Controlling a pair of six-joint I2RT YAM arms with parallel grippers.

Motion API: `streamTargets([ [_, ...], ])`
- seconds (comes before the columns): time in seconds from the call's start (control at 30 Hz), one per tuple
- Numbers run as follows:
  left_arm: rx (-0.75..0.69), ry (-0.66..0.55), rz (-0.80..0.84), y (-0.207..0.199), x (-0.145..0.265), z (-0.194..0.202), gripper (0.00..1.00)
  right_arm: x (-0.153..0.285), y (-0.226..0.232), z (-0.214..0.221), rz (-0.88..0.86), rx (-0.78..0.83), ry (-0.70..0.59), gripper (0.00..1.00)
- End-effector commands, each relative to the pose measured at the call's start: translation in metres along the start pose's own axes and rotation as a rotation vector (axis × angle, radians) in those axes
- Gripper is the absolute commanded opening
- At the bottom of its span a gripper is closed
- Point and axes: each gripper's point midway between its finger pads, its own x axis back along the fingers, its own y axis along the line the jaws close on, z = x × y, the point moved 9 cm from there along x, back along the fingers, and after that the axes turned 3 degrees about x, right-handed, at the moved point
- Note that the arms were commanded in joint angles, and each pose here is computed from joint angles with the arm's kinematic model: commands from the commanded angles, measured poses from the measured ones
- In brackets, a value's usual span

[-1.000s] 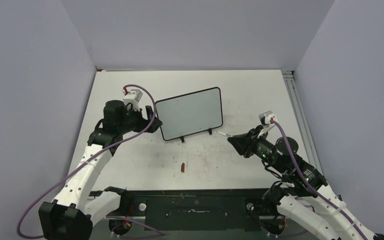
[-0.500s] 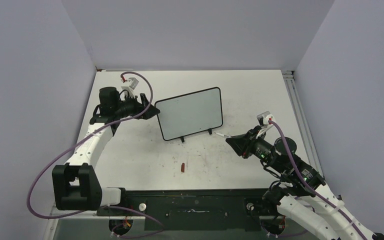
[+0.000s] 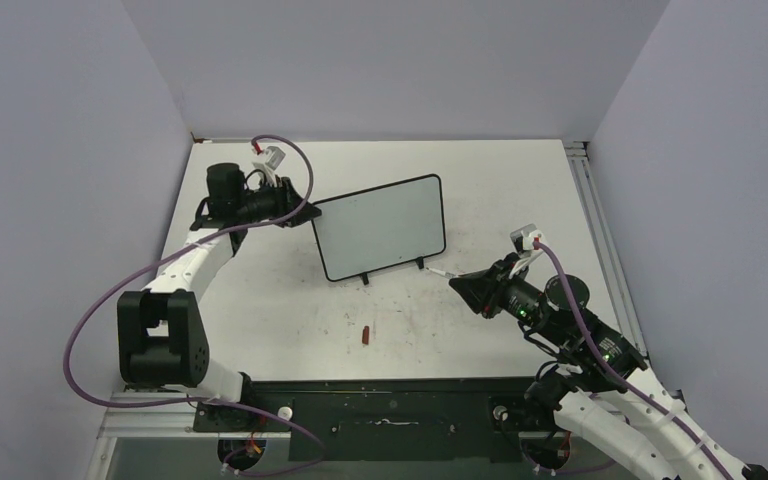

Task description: Write a sentence on the whiteboard

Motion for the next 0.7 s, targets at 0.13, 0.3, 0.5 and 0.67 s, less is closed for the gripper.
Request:
streamTargets([
  [0.13, -0.135, -0.055, 0.117, -0.01, 0.003, -0.02, 0.17, -0.006, 0.003, -0.007, -0.026, -0.011, -0.042, 0.05],
  [0.3, -0.157, -0.028, 0.141, -0.011, 0.005, -0.012, 0.1, -0.005, 0.003, -0.006, -0.029, -0.014, -0.038, 0.05],
  [0.5, -0.147, 0.016, 0.185, -0.011, 0.006, -0.002, 0.04, -0.003, 0.004, -0.006, -0.029, -0.016, -0.035, 0.05],
  [0.67, -0.118, 0.073, 0.196, -0.011, 0.008, 0.012, 0.02, -0.002, 0.003, -0.003, -0.03, -0.019, -0.035, 0.05],
])
